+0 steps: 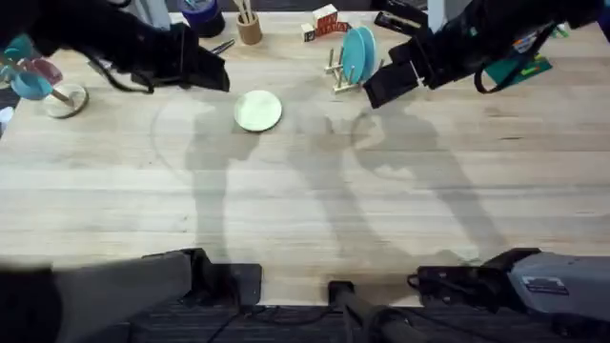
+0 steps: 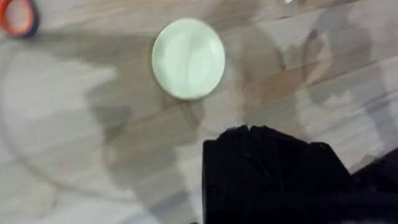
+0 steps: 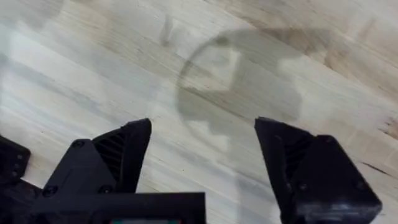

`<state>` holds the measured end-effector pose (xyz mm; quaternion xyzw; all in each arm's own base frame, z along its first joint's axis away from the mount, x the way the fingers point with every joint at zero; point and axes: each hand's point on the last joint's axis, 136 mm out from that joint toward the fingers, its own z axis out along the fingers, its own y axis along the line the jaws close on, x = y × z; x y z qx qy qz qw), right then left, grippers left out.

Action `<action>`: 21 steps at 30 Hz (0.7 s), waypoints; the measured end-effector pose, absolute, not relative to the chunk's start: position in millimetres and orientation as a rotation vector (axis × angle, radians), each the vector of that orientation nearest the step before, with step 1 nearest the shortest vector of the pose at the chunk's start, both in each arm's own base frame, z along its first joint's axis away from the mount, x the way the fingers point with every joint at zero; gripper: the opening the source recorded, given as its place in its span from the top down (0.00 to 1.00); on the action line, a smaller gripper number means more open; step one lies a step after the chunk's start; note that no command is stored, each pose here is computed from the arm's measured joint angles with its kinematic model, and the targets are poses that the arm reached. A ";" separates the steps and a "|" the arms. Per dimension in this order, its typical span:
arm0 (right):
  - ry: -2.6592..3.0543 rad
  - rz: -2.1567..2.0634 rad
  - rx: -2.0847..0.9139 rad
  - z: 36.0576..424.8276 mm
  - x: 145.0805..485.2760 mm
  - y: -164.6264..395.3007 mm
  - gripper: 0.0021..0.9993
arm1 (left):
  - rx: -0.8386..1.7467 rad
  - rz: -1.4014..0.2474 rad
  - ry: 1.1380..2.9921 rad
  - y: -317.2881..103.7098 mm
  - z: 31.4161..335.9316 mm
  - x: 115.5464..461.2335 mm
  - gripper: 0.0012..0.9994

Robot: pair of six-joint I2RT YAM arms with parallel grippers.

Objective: Pick up the plates from the table one by one and place each into a slot on the dish rack.

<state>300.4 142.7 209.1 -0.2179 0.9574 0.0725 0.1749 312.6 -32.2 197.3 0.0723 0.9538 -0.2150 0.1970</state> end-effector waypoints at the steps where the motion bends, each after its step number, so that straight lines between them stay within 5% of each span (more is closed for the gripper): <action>1: 2.713 0.206 -0.618 209.0 300.4 142.8 0.00 | 0.214 -0.632 2.668 -32.0 194.6 318.2 0.96; 10: 2.714 0.206 -0.616 209.0 300.4 142.8 0.00 | 0.302 -0.875 2.638 -32.2 159.8 343.3 0.96; 21: 2.718 0.209 -0.598 209.0 300.4 142.8 0.00 | 0.311 -0.958 2.611 -25.2 121.5 367.8 0.96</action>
